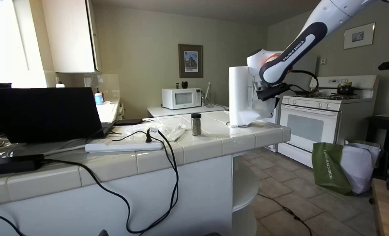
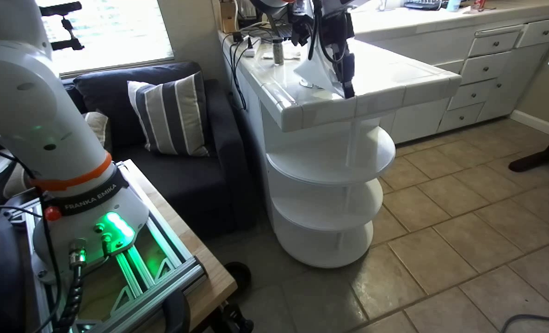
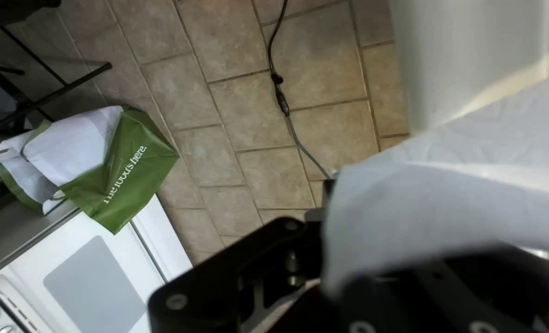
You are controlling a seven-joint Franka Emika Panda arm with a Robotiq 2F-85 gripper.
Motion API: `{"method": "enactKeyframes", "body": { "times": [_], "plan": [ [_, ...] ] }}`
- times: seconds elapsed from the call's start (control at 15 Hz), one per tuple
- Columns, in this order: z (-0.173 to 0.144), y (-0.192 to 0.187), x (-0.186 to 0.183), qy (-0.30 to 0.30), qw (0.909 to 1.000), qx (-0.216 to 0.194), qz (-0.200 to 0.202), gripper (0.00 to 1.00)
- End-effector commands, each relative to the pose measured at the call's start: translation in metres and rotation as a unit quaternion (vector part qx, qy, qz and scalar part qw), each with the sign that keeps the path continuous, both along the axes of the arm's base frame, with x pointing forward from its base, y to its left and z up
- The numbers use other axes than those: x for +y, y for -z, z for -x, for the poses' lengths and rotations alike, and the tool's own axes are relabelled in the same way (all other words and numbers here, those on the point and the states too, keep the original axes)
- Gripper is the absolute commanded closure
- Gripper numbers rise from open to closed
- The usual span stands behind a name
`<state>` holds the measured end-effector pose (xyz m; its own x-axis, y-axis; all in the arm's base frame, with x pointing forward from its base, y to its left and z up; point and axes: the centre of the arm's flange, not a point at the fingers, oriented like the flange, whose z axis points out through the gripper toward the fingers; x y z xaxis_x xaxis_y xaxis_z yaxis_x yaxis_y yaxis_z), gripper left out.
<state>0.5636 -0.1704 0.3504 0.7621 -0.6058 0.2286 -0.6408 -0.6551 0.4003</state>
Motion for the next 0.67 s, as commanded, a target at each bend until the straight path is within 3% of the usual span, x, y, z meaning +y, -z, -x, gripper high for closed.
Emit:
{"method": "enactKeyframes", "body": {
  "times": [0.0, 0.33, 0.6],
  "plan": [
    [-0.005, 0.013, -0.007, 0.014, 0.9992, -0.008, 0.038, 1.00],
    [-0.004, 0.016, -0.023, 0.032, 0.9967, -0.014, 0.074, 1.00],
    [-0.002, 0.028, -0.027, 0.044, 0.9959, -0.007, 0.078, 1.00]
  ]
}}
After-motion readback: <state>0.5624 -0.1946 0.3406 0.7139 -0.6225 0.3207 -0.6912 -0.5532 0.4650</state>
